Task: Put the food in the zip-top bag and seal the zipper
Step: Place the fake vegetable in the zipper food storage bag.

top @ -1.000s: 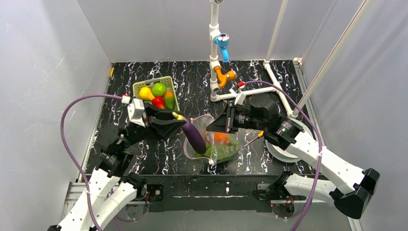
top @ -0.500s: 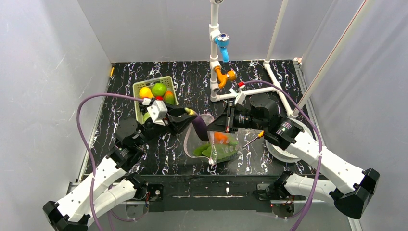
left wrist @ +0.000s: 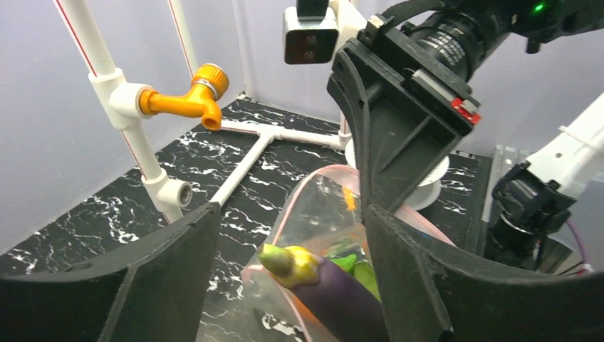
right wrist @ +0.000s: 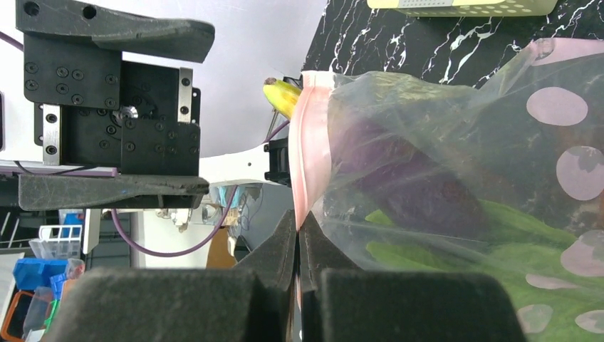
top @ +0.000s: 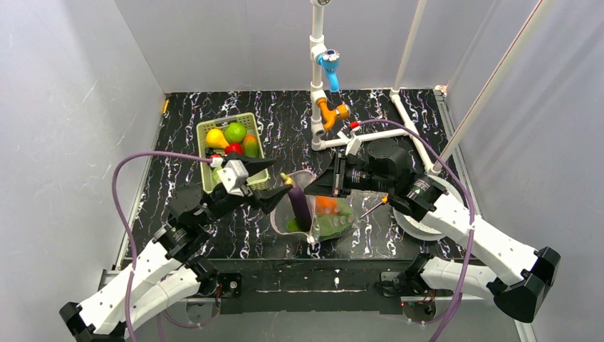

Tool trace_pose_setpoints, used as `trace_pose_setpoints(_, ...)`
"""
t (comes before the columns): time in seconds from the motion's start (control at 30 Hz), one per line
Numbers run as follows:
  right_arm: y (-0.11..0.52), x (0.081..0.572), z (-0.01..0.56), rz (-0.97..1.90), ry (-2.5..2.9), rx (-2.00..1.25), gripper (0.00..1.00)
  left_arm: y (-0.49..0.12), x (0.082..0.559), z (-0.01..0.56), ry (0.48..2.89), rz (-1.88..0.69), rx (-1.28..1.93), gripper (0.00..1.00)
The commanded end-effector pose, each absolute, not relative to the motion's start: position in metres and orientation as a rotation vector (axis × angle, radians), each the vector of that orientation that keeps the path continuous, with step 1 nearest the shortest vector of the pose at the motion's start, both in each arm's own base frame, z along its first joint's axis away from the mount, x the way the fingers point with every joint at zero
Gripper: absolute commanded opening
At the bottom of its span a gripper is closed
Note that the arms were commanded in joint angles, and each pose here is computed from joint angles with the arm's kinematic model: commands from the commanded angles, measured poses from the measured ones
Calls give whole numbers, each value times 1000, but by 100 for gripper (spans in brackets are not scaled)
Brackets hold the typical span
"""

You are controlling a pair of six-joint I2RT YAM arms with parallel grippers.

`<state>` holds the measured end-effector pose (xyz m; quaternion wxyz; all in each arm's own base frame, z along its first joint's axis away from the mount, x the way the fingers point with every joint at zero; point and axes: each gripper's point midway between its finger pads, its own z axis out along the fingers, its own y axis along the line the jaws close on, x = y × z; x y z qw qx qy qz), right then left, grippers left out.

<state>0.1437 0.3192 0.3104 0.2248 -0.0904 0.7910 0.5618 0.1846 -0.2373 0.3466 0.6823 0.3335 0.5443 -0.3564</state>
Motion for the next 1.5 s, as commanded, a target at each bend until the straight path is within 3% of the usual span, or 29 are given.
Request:
trace_pose_setpoints(0.0,324,145,332,1607,2086,-295,1,-227,165,344,1279,-847,752,75)
trace_pose_setpoints(0.23,325,143,329,1616,2092,-304,1,-220,153,332,1426,-889,748,73)
trace_pose_setpoints(0.4,323,142,329,1618,2090,-301,1,-216,174,338,1563,-876,574,69)
trace_pose_setpoints(0.57,321,141,330,1618,2085,-298,1,-211,198,340,1712,-833,379,75)
trace_pose_setpoints(0.77,318,139,331,1619,2076,-296,1,-222,199,337,1749,-888,368,55)
trace_pose_setpoints(0.97,316,137,330,1621,2072,-296,1,-229,195,326,1780,-929,373,43)
trace_pose_setpoints(1.47,316,137,329,1631,2068,-290,1,-245,193,311,1812,-996,419,23)
